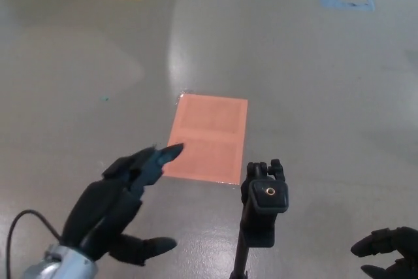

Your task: The robot uses its left hand to grab the top of a phone stand kept on the floor and rotates it anti-clockwise

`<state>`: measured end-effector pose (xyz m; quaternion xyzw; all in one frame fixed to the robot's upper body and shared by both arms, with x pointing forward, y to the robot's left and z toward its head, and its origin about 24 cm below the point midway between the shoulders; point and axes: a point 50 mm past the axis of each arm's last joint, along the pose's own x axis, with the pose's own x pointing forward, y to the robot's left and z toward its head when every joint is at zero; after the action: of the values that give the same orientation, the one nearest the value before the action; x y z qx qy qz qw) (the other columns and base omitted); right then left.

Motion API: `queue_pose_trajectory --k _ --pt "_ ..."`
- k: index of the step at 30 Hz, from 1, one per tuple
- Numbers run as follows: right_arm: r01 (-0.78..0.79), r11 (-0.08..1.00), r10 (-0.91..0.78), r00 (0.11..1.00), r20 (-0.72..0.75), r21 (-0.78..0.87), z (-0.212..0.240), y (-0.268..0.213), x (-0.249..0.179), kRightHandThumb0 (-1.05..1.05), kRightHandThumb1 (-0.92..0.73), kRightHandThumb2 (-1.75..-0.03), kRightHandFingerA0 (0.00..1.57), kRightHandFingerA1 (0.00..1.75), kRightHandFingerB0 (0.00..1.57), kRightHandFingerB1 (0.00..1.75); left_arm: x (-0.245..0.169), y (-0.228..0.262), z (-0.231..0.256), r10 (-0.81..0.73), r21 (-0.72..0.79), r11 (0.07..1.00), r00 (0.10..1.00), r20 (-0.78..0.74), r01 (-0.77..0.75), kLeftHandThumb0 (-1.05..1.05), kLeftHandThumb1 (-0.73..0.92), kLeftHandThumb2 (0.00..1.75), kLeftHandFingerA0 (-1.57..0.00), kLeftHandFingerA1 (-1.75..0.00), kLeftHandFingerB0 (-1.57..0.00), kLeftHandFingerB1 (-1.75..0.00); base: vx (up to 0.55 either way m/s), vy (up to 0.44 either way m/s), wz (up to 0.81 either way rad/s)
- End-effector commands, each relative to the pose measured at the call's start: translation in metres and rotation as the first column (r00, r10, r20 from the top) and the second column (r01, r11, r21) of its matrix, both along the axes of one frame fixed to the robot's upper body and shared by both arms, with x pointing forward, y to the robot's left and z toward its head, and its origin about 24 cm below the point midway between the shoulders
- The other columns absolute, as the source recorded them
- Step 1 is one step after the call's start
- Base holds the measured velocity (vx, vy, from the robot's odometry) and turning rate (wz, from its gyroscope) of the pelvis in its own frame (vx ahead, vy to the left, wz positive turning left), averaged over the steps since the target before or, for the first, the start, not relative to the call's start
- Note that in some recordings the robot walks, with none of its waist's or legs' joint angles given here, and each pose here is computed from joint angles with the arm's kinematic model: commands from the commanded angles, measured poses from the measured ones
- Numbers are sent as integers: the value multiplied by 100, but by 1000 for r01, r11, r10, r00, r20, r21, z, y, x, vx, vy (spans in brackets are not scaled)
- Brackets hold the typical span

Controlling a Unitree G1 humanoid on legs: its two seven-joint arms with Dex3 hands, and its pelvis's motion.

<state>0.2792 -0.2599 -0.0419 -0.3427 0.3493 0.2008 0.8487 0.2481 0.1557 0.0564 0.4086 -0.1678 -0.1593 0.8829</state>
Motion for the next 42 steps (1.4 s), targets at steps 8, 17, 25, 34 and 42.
queue_pose_trajectory --k 8,17,25,34,42 --pt "-21 999 21 999 -34 -27 3 -13 -2 -48 -75 -62 52 39 38 34 -61 -49 92 -300 31 939 773 559 341 -1 36 66 -3 -15 -4 -43 0 0 0" --pt "-28 999 27 999 -34 -27 4 -13 -2 -53 -63 -87 46 52 36 47 -65 -58 98 -330 46 928 763 556 369 -16 24 69 0 -39 -4 -49 0 0 0" --pt "-34 999 34 999 -31 -25 5 -13 -1 -53 -63 -88 46 52 34 47 -62 -62 95 -353 52 919 756 551 391 -21 23 68 0 -39 -5 -48 0 0 0" --pt "-48 998 46 998 -36 -42 5 -12 -1 -53 -64 -88 45 52 33 47 -49 -67 86 -374 87 919 779 503 386 -26 24 68 -3 -39 -3 -47 0 0 0" --pt "-58 997 57 998 -36 -44 6 -13 0 -54 -64 -89 45 52 34 47 -41 -72 85 -406 171 912 766 499 373 -15 25 81 -11 -53 -13 -52 0 0 0"
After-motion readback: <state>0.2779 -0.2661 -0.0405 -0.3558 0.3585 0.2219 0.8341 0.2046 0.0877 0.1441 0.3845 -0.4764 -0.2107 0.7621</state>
